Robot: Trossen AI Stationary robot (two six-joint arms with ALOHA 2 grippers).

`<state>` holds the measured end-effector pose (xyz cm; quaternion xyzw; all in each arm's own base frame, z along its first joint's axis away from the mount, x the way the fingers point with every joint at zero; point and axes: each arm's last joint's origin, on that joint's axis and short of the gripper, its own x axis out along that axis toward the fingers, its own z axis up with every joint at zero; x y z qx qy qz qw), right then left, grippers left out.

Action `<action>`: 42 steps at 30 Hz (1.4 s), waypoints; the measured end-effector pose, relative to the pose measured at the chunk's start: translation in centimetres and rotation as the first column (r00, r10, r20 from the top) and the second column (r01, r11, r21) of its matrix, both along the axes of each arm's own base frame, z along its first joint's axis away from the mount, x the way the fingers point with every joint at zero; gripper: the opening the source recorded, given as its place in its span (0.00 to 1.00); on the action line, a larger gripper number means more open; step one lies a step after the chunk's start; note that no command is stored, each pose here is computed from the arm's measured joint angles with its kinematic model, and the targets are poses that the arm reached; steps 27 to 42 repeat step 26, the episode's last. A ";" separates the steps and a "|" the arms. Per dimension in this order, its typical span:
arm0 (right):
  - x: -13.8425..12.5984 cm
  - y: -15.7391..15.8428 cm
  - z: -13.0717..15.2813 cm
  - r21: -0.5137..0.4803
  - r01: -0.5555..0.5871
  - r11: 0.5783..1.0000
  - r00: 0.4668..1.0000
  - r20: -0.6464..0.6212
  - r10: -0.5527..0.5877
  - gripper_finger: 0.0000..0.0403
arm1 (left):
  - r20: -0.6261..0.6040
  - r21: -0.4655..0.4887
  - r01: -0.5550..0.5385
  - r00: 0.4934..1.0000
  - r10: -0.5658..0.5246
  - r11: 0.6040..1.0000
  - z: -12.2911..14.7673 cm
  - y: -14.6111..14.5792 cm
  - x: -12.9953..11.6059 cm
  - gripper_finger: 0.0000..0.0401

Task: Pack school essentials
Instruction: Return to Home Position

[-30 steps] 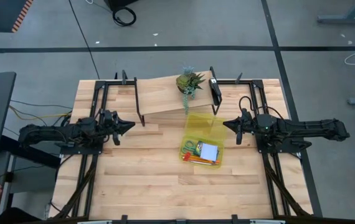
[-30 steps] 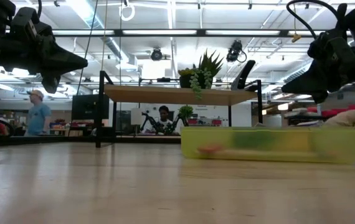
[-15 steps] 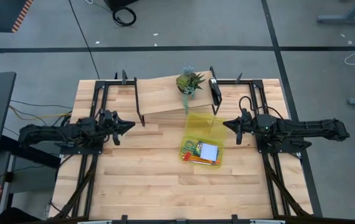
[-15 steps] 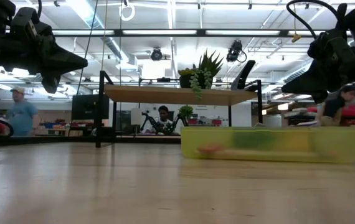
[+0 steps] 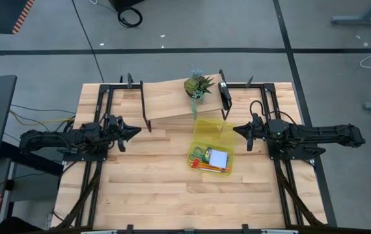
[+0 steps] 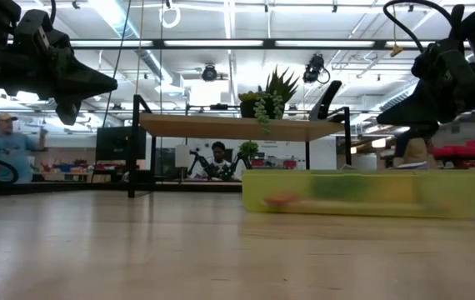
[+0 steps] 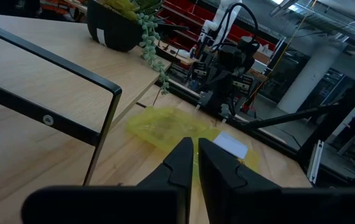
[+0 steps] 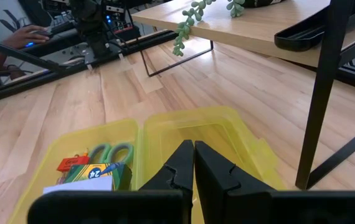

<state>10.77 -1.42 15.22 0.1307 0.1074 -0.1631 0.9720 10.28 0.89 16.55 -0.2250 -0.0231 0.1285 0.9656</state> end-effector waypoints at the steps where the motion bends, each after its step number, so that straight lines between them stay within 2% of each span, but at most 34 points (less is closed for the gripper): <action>1: 0.0 0.0 0.0 0.000 0.000 1.000 1.000 0.000 0.000 0.05 | 0.000 0.000 0.000 1.000 0.000 1.000 0.0 0.0 0.0 0.08; 42: 0.0 0.0 0.0 0.000 0.000 1.000 1.000 0.000 0.000 0.05 | 0.000 0.000 0.001 1.000 -0.001 1.000 0.0 0.0 0.0 0.07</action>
